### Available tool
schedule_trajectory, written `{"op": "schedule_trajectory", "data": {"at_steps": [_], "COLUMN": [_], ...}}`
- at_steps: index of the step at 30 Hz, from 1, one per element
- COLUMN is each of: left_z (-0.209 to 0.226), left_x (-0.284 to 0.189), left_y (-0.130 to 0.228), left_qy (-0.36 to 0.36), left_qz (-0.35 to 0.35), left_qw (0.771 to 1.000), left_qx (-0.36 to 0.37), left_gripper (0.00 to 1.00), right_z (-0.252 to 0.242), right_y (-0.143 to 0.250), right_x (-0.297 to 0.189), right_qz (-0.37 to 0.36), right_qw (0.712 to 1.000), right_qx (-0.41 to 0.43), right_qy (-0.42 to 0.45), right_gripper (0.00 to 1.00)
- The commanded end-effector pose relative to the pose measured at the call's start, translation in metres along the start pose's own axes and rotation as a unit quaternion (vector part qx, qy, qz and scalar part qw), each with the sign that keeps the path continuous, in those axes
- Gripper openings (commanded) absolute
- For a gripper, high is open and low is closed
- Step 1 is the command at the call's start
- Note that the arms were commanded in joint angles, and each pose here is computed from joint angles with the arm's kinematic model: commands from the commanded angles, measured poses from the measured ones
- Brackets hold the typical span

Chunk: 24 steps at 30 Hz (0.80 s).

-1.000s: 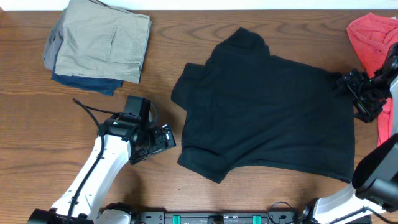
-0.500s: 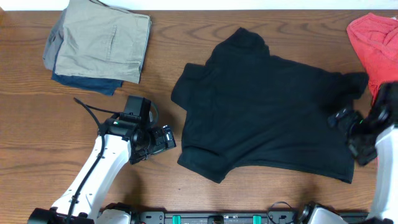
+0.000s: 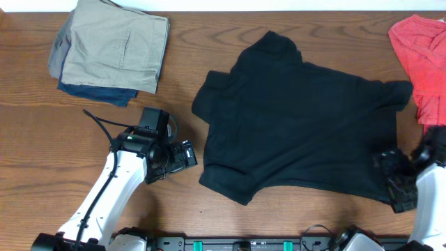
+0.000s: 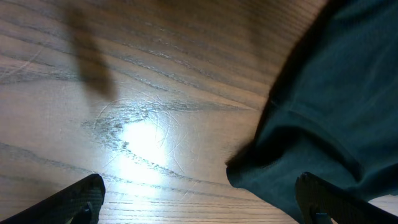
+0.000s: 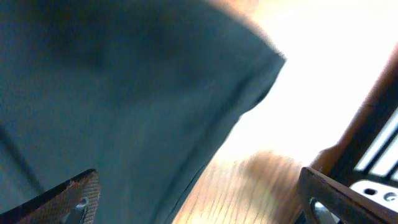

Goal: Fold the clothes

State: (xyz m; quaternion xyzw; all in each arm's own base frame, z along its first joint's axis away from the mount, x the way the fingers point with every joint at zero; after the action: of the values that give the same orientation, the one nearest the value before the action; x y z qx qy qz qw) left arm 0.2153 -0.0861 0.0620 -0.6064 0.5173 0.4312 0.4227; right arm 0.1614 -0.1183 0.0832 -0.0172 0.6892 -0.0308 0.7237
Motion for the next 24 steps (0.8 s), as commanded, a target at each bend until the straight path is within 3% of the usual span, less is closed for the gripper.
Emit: {"op": "schedule_trajectory", "data": {"at_steps": [1,12,24], "left_z": [-0.001,-0.002,-0.002], "left_x": [0.002,0.002,0.002], "left_y": [0.003,-0.001,-0.001], "left_qy": [0.004,0.007,0.007], "left_qz": [0.008,-0.002,-0.002], "left_qw": [1.0,1.0,1.0], "left_qx": [0.004,0.006,0.006], "left_gripper": [0.98,0.98,0.98], "right_z": [-0.021,-0.035,-0.042], "right_y": [-0.022,-0.037,-0.027], "right_x": [0.003,0.016,0.054], "right_qz": [-0.02,-0.033,-0.027], "right_qw": [0.998,0.995,0.993], "right_qx": [0.065,0.093,0.11], "right_qy": [0.017,0.018,0.02], "right_gripper": [0.99,0.99,0.99]}}
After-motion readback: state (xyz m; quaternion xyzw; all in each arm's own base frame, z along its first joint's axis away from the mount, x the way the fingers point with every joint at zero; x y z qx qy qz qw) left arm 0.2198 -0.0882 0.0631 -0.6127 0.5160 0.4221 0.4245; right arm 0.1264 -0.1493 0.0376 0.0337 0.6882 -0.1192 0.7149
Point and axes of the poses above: each gripper's point midway between its finger pads, its own x axis out along the fingers, its own z axis along the line the jaws close on, y = z × x, the point moved 1 cm from there along -x, back along the fingers, and after that the axes turned 12 degrees about x, right-handed, at the moved point
